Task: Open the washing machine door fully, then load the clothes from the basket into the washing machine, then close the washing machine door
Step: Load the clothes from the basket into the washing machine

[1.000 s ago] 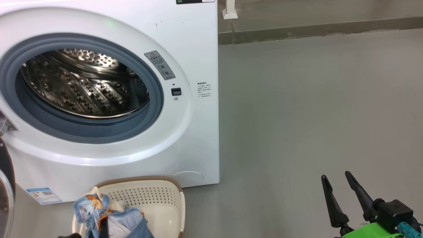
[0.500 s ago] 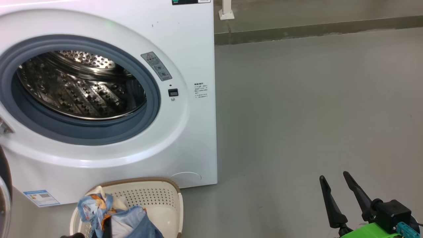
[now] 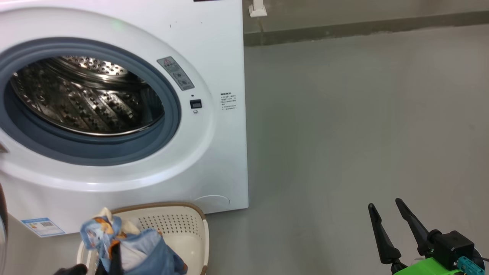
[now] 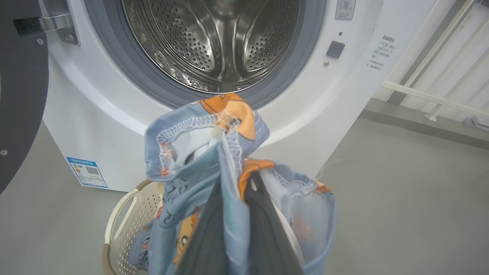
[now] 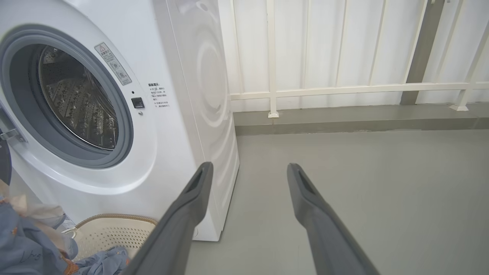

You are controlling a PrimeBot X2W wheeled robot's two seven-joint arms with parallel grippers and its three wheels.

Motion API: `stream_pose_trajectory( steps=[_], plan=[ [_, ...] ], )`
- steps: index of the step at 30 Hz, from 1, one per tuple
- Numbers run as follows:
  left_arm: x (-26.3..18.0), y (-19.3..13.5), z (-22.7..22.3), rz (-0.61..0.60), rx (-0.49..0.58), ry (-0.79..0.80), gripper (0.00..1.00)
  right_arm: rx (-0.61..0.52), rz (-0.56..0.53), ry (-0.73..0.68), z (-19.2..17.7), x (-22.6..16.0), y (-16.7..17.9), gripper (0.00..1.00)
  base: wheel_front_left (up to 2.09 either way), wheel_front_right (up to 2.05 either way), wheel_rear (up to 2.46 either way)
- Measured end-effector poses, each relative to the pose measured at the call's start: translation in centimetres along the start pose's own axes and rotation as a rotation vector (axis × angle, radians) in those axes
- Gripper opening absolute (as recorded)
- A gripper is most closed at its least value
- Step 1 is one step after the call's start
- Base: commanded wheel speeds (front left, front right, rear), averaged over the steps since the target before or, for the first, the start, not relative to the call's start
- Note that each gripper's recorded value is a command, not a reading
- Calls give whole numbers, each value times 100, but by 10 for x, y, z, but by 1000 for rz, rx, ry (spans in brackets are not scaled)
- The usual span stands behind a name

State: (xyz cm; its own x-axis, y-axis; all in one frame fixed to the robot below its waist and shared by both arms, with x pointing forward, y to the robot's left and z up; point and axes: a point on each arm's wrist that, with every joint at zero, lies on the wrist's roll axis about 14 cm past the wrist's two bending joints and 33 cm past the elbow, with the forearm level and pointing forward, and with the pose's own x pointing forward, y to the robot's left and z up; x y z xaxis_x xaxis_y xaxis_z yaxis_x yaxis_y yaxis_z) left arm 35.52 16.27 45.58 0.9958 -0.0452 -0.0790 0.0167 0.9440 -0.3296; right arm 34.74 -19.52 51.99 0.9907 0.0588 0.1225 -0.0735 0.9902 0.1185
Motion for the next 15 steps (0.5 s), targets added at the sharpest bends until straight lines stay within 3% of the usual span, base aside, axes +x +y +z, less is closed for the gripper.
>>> stream_pose_trajectory(
  steps=[15],
  plan=[
    [86, -7, 61, -48, 37, -162, 0, -30, -22, 75, -24, 19, -17, 100, 0, 0, 0]
  ],
)
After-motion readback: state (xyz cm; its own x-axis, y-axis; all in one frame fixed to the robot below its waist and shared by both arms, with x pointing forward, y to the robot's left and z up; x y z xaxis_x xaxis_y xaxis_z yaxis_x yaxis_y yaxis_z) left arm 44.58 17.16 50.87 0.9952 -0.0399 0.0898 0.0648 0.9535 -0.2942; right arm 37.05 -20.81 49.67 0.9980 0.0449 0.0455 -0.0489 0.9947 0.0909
